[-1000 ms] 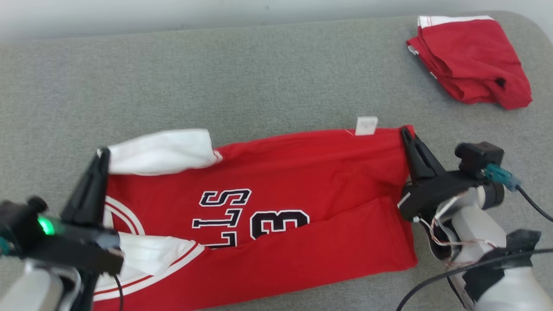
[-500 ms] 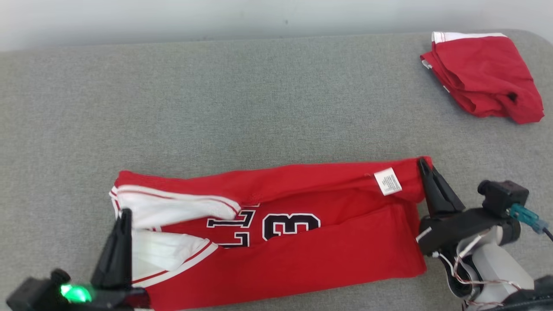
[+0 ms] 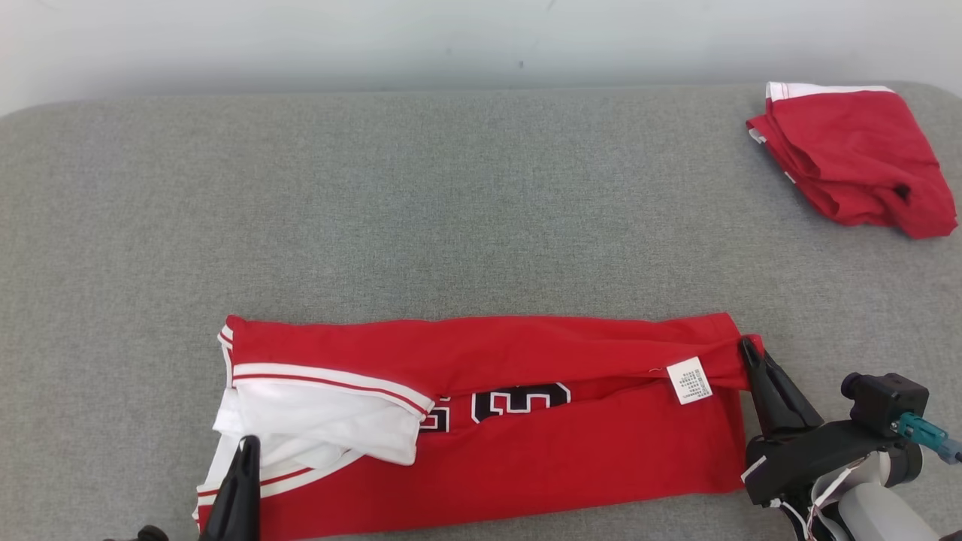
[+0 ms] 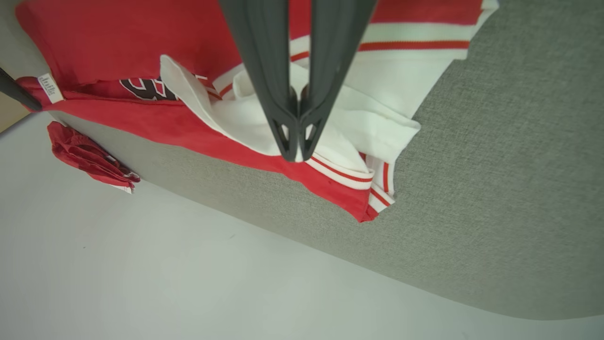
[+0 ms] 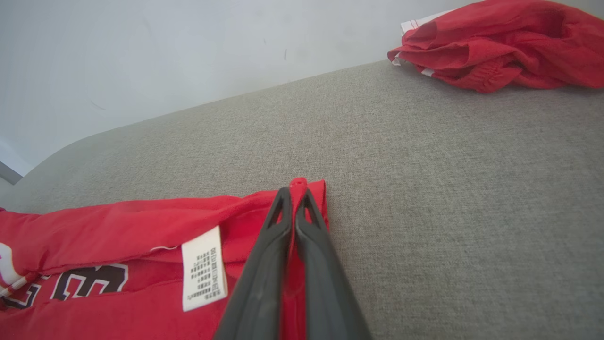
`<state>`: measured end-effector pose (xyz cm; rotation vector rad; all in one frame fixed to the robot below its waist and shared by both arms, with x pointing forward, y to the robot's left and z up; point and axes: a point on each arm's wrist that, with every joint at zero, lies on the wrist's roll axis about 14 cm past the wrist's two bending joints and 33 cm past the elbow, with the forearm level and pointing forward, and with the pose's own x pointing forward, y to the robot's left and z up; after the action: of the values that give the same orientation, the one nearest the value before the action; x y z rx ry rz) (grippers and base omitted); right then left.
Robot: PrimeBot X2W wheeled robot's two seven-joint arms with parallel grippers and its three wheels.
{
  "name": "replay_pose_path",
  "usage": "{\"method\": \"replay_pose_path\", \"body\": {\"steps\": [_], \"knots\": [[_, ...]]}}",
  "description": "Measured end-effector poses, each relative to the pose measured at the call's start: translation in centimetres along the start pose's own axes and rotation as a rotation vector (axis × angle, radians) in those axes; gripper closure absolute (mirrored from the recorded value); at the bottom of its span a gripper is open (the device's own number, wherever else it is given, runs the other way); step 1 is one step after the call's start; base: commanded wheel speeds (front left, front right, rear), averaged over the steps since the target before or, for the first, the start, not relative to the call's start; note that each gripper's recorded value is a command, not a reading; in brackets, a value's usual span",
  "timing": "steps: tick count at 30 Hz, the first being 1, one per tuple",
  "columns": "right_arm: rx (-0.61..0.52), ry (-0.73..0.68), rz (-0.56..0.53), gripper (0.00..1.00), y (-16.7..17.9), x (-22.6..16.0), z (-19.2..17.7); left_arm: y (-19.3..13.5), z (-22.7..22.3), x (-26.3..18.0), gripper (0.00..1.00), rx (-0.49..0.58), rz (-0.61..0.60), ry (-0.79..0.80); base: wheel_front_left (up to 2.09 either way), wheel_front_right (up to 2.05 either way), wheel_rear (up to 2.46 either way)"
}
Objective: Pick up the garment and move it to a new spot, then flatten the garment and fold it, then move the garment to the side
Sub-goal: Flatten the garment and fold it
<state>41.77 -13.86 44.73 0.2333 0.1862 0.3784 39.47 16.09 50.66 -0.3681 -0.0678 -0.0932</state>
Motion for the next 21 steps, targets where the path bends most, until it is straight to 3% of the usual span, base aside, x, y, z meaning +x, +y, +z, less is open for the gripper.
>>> {"method": "replay_pose_path", "body": {"steps": [1, 2, 3, 4, 5, 6, 12, 21], "knots": [[-0.002, 0.004, -0.004, 0.61, -0.1, -0.1, -0.1, 0.1, -0.3, -0.1, 1.00, -0.002, 0.007, 0.008, 0.00, 0.00, 0.00], [0.000, 0.003, -0.007, 0.12, -0.2, -0.2, -0.1, 0.3, -0.6, -0.2, 1.00, 0.005, 0.011, 0.018, 0.00, 0.00, 0.00], [0.005, -0.001, -0.010, 0.00, -0.2, -0.2, 0.1, 0.4, -0.9, -0.3, 1.00, 0.008, 0.014, 0.024, 0.00, 0.00, 0.00], [0.008, -0.005, -0.011, 0.00, -0.2, -0.3, 0.2, 0.5, -1.0, -0.4, 1.00, 0.004, 0.021, 0.027, 0.00, 0.00, 0.00], [0.008, -0.005, -0.011, 0.00, -0.2, -0.3, 0.2, 0.5, -1.0, -0.4, 0.68, 0.004, 0.021, 0.027, 0.00, 0.00, 0.00], [0.008, -0.010, -0.011, 0.00, -0.2, -0.3, 0.4, 0.5, -1.2, -0.5, 0.00, 0.007, 0.023, 0.031, 0.00, 0.00, 0.00], [0.034, -0.074, -0.009, 0.00, 0.2, -0.6, 2.3, 0.6, -0.4, -1.0, 0.00, 0.012, 0.037, 0.000, 0.00, 0.00, 0.00], [0.001, -0.012, -0.040, 0.00, -0.8, -1.0, 0.7, 1.4, 1.5, -1.4, 0.00, 0.085, 0.066, -0.056, 0.00, 0.00, 0.00]]}}
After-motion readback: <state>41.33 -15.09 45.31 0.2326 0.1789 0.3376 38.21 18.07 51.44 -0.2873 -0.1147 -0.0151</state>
